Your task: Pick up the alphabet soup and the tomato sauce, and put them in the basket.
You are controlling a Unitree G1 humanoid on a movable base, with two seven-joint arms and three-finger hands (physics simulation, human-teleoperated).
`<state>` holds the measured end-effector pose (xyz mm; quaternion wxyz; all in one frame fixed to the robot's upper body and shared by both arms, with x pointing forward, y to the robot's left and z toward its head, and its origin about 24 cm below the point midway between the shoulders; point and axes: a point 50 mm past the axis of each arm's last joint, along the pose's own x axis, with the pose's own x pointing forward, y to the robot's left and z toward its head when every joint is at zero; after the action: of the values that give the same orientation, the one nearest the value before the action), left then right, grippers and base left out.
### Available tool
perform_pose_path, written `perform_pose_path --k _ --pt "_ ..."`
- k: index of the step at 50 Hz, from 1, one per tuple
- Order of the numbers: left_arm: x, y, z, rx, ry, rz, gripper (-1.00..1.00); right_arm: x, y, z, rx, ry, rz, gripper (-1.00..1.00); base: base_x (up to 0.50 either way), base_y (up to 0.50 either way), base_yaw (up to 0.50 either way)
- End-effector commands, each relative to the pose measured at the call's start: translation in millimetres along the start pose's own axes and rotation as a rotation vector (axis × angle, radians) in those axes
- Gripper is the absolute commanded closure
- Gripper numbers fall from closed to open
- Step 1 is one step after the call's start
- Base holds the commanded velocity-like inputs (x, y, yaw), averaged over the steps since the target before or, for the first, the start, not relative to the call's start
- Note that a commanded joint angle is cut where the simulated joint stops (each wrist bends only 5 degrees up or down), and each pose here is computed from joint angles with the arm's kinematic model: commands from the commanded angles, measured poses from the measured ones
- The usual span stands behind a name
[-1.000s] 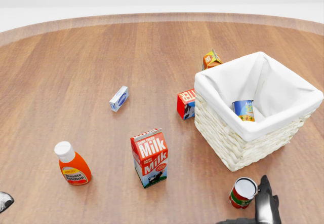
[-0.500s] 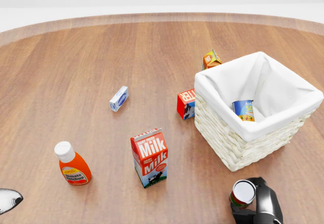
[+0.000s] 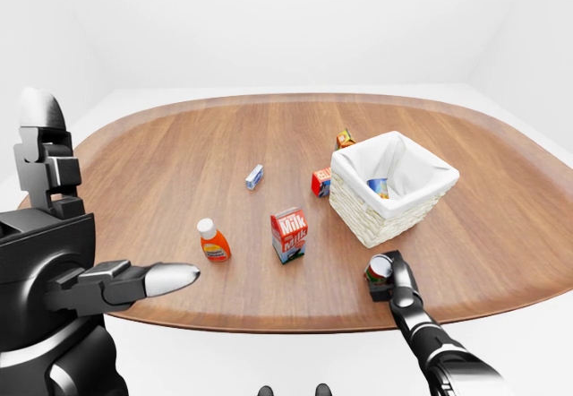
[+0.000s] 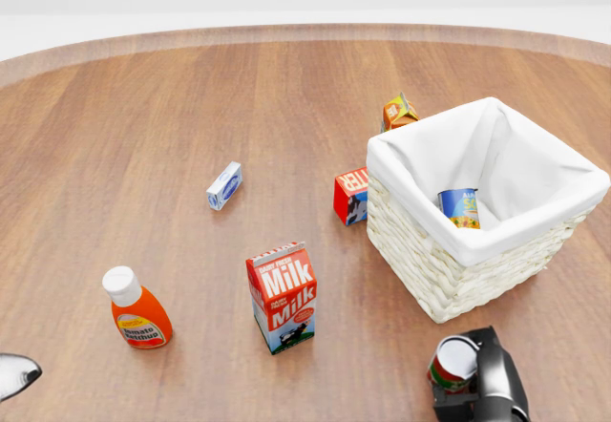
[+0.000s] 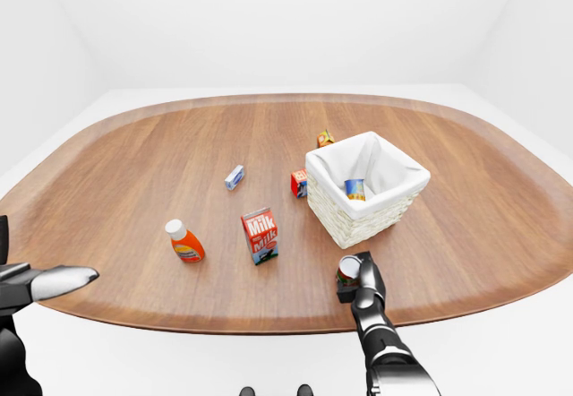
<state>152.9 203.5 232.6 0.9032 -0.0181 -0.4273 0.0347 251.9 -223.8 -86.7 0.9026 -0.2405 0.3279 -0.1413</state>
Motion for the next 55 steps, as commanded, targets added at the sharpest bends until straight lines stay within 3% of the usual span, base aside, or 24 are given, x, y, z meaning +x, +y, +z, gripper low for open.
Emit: perform_pose_path --k 1,5,9,12,24,30,43,55 --pt "0.1 0.6 -1.8 0.001 0.007 0.004 -0.93 -5.9 4.5 -16.0 0.043 0.047 0.004 1.00 0.00 0.00 0.00" --pt "0.1 0.5 -0.5 0.001 0.002 0.004 -0.93 -8.1 -0.3 -8.3 0.078 -0.028 -0.010 1.00 0.00 0.00 0.00" --pt "0.0 0.5 -1.2 0.002 0.005 0.005 -0.94 -27.6 -7.3 13.8 0.139 -0.236 -0.008 1.00 0.00 0.00 0.00" --pt "-0.2 0.4 -1.3 0.003 0.006 0.006 -0.94 -39.8 -8.0 24.3 0.170 -0.317 0.014 1.00 0.00 0.00 0.00" --pt "-0.5 0.4 -0.9 0.006 0.006 0.005 -0.93 -66.9 -11.8 42.9 0.200 -0.465 0.049 1.00 0.00 0.00 0.00" --pt "-0.7 0.2 -0.7 0.007 0.006 0.006 -0.94 -69.7 -11.4 41.4 0.201 -0.467 0.055 1.00 0.00 0.00 0.00" --pt "0.1 1.3 -0.6 0.006 0.002 0.009 -0.94 -121.1 -39.5 104.7 0.239 -0.812 0.054 1.00 0.00 0.00 0.00" --pt "1.0 2.7 -1.4 0.003 0.003 0.014 -0.93 -152.5 -67.5 147.2 0.262 -0.978 0.020 1.00 0.00 0.00 0.00"
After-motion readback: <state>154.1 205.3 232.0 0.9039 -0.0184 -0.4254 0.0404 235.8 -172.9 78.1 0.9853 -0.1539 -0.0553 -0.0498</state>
